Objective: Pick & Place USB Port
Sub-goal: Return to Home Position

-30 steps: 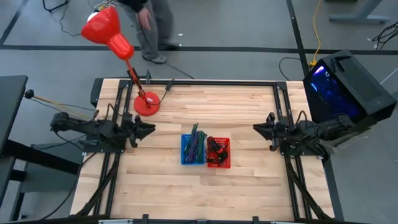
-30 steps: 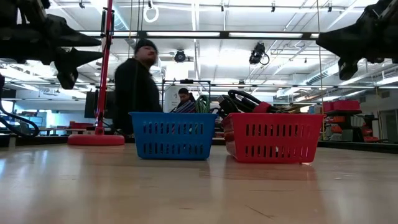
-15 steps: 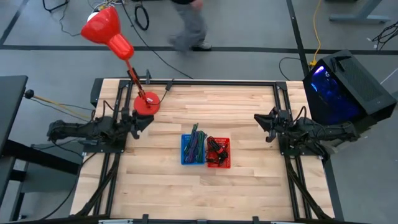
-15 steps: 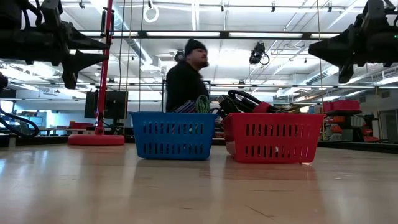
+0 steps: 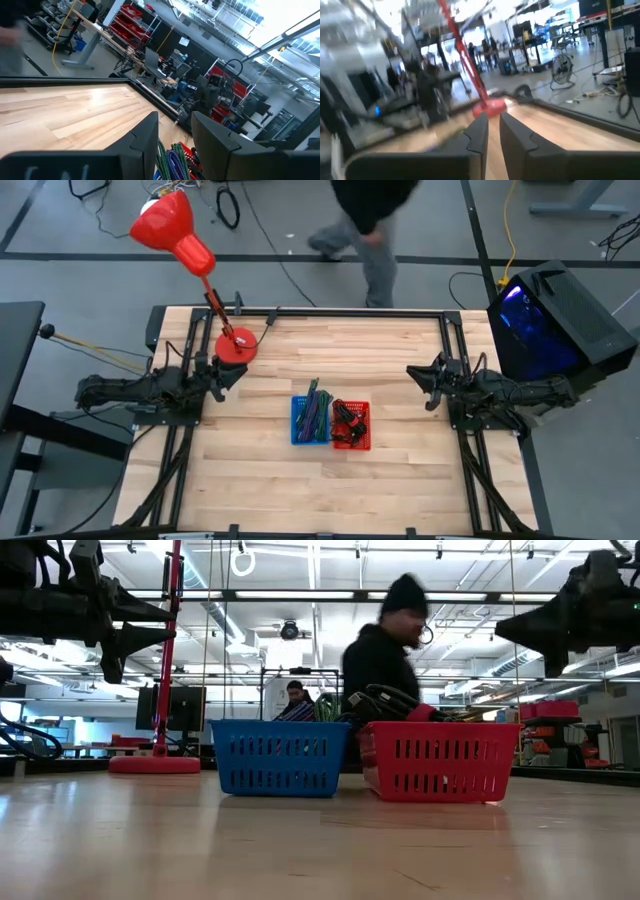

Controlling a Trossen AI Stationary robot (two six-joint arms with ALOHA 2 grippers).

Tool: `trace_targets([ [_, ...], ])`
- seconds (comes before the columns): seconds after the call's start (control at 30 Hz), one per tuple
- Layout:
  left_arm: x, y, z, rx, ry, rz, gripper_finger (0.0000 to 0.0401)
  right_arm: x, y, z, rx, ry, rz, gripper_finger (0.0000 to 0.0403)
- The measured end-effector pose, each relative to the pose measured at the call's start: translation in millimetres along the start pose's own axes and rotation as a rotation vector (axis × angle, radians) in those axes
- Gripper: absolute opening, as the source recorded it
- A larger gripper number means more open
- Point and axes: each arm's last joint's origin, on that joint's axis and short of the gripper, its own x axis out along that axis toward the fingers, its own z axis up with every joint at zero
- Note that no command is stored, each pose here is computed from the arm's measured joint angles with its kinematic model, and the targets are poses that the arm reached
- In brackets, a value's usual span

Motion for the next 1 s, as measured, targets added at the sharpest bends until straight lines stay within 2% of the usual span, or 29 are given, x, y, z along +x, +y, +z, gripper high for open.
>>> trace_targets([
  [0.13, 0.0, 0.0, -0.1, 0.000, 0.000, 0.000, 0.0122, -0.3, 0.7, -7.5, -0.103, 0.084, 0.073, 0.0052],
  [0.33, -0.1, -0.1, -0.2, 0.000, 0.002, -0.002, 0.0122, -0.9, 4.8, -10.5, -0.233, 0.123, 0.236, 0.0052],
  [0.47, 0.0, 0.0, -0.4, 0.000, 0.002, -0.001, 0.0122, -1.0, 5.1, -10.5, -0.264, 0.120, 0.248, 0.0052],
  [1.0, 0.0, 0.0, -0.4, 0.001, 0.002, -0.001, 0.0122, -1.0, 5.2, -10.4, -0.256, 0.120, 0.251, 0.0052],
])
